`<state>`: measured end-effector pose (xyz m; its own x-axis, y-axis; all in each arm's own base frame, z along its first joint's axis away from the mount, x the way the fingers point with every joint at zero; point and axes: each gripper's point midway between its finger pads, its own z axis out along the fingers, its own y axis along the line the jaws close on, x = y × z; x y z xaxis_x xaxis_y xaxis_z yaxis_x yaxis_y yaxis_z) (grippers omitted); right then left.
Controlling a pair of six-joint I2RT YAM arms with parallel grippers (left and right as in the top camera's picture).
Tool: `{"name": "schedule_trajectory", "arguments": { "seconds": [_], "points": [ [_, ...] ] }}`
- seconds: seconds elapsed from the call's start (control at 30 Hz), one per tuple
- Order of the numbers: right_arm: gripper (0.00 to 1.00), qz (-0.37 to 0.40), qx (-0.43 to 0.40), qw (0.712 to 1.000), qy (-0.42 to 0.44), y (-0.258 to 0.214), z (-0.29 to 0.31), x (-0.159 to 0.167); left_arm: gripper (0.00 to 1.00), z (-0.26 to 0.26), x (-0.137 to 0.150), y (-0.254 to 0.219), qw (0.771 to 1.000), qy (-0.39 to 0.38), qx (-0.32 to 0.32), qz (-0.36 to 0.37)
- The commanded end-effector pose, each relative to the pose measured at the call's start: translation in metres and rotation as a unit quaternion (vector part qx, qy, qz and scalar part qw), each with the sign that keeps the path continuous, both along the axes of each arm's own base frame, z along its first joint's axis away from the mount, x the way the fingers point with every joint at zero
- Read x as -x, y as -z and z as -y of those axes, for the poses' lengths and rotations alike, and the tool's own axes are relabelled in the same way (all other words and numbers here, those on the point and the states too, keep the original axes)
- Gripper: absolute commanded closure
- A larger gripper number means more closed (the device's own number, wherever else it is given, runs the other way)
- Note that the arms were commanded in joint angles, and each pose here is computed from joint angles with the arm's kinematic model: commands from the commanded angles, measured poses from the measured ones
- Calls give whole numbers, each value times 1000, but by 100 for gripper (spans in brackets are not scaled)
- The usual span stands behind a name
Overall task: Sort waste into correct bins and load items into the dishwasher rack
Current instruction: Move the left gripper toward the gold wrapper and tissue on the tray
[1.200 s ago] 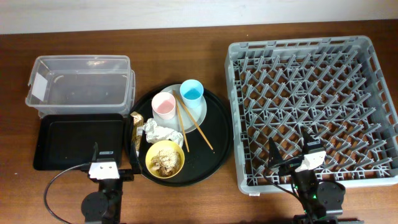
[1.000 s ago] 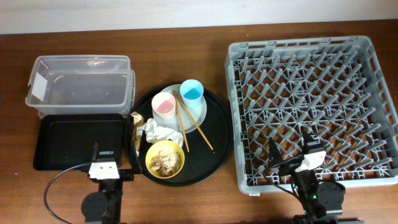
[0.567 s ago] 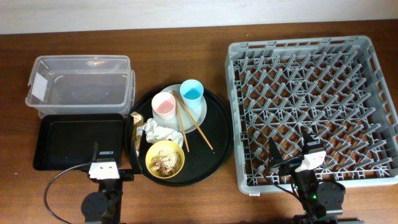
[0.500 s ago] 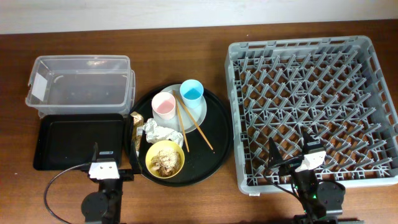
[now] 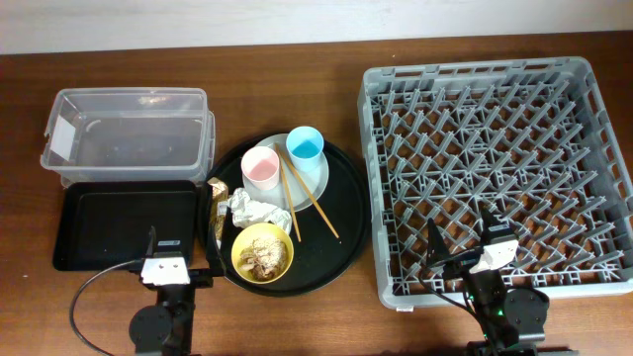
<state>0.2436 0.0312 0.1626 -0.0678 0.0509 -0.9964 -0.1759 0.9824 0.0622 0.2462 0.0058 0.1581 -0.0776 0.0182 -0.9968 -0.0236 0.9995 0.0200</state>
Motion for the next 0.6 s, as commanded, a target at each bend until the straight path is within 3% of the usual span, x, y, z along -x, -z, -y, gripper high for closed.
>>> {"name": "schedule_trajectory", "arguments": {
  "seconds": [0.0, 0.1, 0.2, 0.27, 0.37, 0.43, 0.53, 0.57],
  "points": [
    [2, -2, -3, 1000, 0, 3, 0, 0, 1, 3, 0, -16, 999, 11, -10, 35],
    [2, -2, -3, 1000, 0, 3, 0, 0, 1, 37, 13, -81, 987, 108, -1, 119],
    [2, -2, -3, 1000, 0, 3, 0, 0, 1, 39, 30, -133, 989, 112, 9, 95],
    [2, -2, -3, 1000, 0, 3, 0, 0, 1, 42, 34, -174, 992, 121, -10, 39],
    [2, -2, -3, 1000, 0, 3, 0, 0, 1, 50, 13, -176, 978, 156, -21, -137],
    [1, -2, -3, 1000, 1, 3, 1, 0, 1, 50, -6, -148, 944, 158, 8, -291],
    [2, -2, -3, 1000, 0, 2, 0, 0, 1, 52, -8, -106, 900, 162, 34, -404],
    [2, -2, -3, 1000, 0, 3, 0, 0, 0, 54, -7, -80, 868, 165, 50, -465]
  ]
}}
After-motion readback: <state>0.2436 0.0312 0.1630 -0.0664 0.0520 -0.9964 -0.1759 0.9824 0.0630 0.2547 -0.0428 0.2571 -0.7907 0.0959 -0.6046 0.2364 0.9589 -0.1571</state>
